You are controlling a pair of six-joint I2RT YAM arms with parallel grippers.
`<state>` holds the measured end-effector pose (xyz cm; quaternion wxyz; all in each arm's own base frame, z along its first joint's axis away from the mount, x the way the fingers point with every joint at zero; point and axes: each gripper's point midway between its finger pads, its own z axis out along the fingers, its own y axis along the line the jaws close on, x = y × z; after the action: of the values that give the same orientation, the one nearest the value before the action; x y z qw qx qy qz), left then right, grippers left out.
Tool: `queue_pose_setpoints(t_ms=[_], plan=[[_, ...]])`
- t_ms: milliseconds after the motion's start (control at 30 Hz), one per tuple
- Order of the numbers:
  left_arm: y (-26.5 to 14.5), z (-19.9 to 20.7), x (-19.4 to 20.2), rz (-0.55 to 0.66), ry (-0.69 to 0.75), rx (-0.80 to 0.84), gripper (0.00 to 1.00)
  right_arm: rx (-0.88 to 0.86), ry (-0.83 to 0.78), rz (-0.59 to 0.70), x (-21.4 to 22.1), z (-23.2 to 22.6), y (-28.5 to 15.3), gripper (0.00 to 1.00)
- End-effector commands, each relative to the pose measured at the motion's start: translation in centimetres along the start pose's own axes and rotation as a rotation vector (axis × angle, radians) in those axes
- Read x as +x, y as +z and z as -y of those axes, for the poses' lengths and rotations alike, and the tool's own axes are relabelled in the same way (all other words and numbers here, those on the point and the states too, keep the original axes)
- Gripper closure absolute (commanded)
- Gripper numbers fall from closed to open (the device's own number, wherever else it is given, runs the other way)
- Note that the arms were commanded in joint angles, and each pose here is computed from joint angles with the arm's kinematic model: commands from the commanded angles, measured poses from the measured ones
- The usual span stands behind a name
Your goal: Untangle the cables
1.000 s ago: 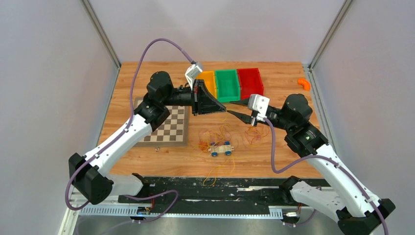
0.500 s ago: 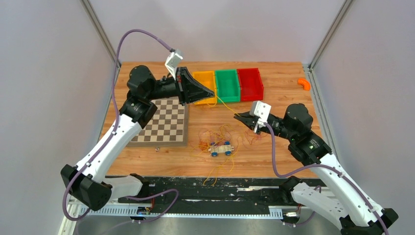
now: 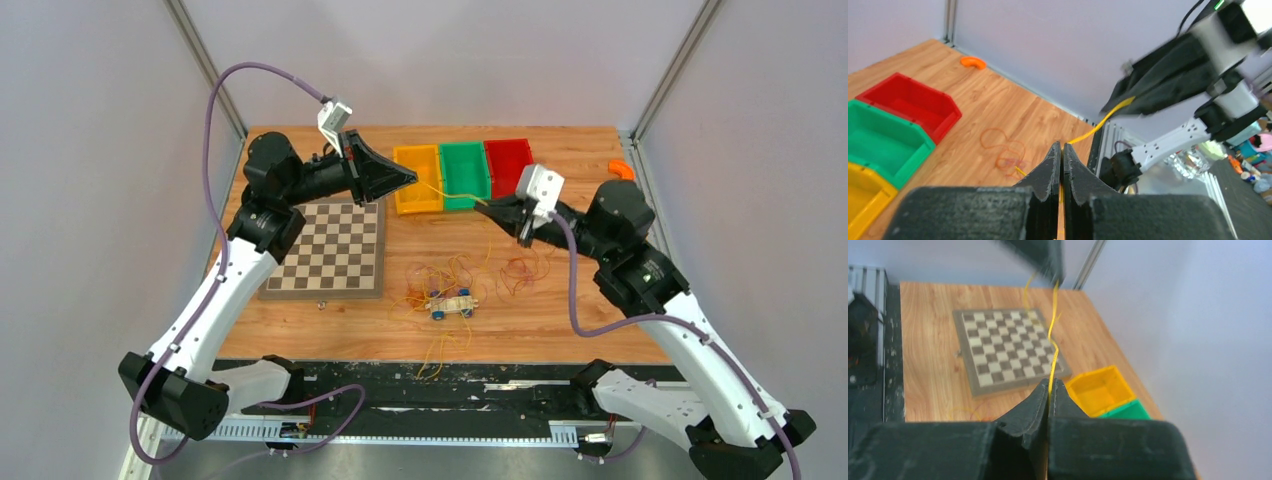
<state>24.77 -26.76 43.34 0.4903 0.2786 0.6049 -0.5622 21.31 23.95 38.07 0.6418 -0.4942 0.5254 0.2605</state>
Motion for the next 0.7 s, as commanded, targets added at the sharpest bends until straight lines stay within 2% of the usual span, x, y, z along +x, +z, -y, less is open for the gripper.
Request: queue_pose_setpoints(t_ms=[0, 100, 167, 200, 267, 333, 400, 500, 667], plan=[[-1.3, -1.2, 3.6, -0.093, 0.054, -0.04, 0.88, 0.028, -0.033, 0.236, -11.5, 3.0, -0.4, 1.0], [-1.4, -0.3, 4.6, -0.125, 0.079, 0.01, 0.81, 0.008, -0.04, 0.322, -15.7, 3.9, -0.2, 1.0], [-1.3, 0.5, 4.3, -0.125, 0.118, 0.043, 0.6, 0.001, -0.047, 0.365, -17.7, 4.5, 0.1, 1.0], [-1.3, 1.1, 3.8, -0.122, 0.136, 0.062, 0.37, 0.003, -0.047, 0.381, -18.5, 4.9, 0.3, 1.0], [-1.1, 1.8, 3.3, -0.116, 0.164, 0.096, 0.19, 0.005, -0.051, 0.405, -19.6, 5.6, 0.9, 1.0], [-0.8, 2.4, 3.0, -0.12, 0.189, 0.123, 0.11, 0.005, -0.055, 0.43, -20.6, 6.1, 1.2, 1.0], [0.0, 3.3, 3.2, -0.13, 0.212, 0.162, 0.08, 0.003, -0.054, 0.452, -21.3, 6.4, 1.5, 1.0], [1.6, 4.3, 4.3, -0.158, 0.229, 0.223, 0.05, 0.006, -0.051, 0.48, -22.4, 6.9, 1.6, 1.0], [4.0, 2.4, 3.2, -0.116, 0.258, 0.154, 0.06, -0.001, -0.042, 0.501, -23.2, 6.9, 1.6, 1.0]])
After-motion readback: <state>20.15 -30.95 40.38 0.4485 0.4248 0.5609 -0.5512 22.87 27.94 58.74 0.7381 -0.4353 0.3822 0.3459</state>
